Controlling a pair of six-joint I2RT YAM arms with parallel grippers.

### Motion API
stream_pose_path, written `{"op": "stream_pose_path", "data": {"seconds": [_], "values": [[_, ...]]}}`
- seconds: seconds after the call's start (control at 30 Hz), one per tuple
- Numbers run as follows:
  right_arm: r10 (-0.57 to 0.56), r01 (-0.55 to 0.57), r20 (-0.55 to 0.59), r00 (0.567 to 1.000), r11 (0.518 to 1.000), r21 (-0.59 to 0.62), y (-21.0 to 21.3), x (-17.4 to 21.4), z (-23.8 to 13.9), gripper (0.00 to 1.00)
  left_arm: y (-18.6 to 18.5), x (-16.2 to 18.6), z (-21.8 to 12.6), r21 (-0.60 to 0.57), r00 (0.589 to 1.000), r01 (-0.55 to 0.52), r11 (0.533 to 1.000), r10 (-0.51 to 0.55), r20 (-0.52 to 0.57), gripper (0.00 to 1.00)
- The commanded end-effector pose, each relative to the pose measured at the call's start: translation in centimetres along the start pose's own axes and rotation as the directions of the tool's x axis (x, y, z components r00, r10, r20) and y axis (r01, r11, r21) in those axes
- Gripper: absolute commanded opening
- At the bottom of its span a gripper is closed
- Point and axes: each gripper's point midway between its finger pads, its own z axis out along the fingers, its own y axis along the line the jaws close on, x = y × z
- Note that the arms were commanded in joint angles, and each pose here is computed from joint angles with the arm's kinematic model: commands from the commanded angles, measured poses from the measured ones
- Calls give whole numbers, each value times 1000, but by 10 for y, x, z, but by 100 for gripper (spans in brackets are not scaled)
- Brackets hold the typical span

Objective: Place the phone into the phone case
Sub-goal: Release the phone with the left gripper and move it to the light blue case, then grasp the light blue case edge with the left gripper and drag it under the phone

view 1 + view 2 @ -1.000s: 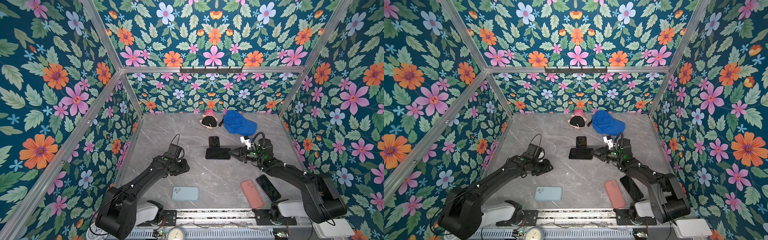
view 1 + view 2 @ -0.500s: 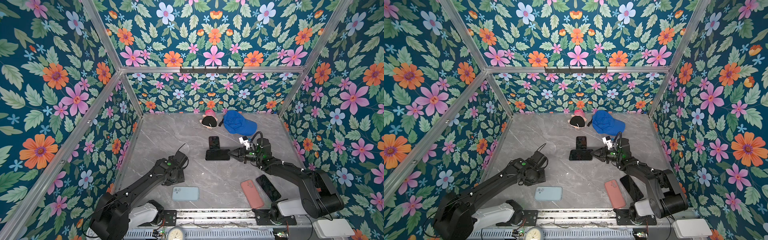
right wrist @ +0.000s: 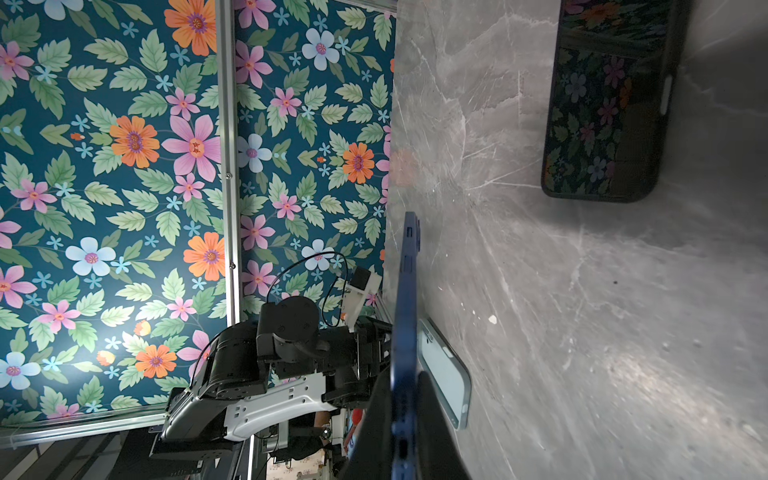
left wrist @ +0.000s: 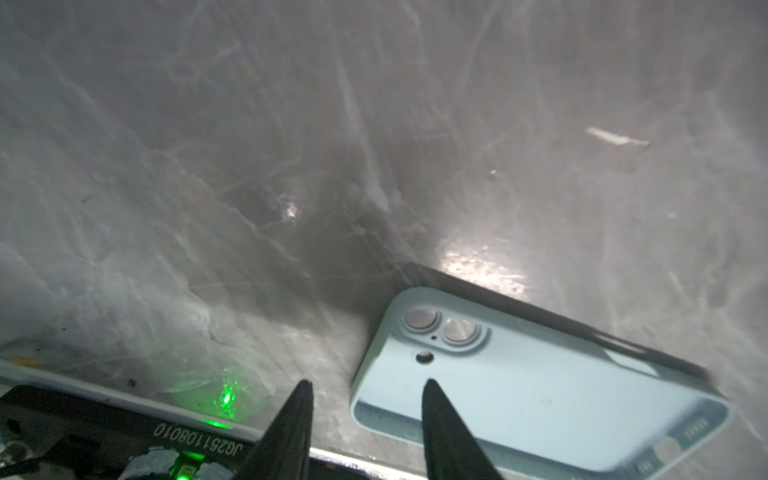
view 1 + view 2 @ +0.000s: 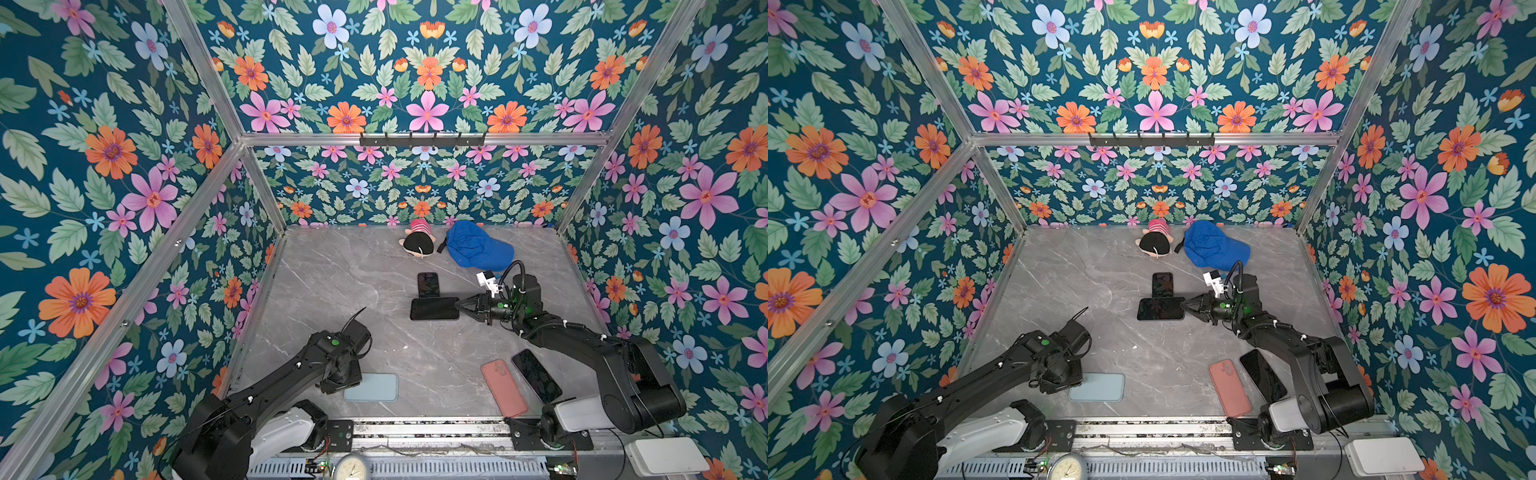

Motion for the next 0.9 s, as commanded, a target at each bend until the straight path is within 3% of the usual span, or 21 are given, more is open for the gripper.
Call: {"op": "stream_pose_path", "data": {"seconds": [0.0, 0.5, 0.87], "values": [[-34, 33, -13, 999, 999, -25, 7, -1, 1, 0, -3, 6, 5, 16, 1000, 10, 1000, -10, -28, 38], [-27, 27, -6, 1000, 999, -24, 6, -1, 1, 0, -7, 1, 13, -17, 999, -29, 999, 29, -29, 11], [-20, 20, -5, 1000, 1000, -21, 3, 1, 1, 0, -8, -2, 11, -10, 999, -35, 999, 35, -17, 5]]}}
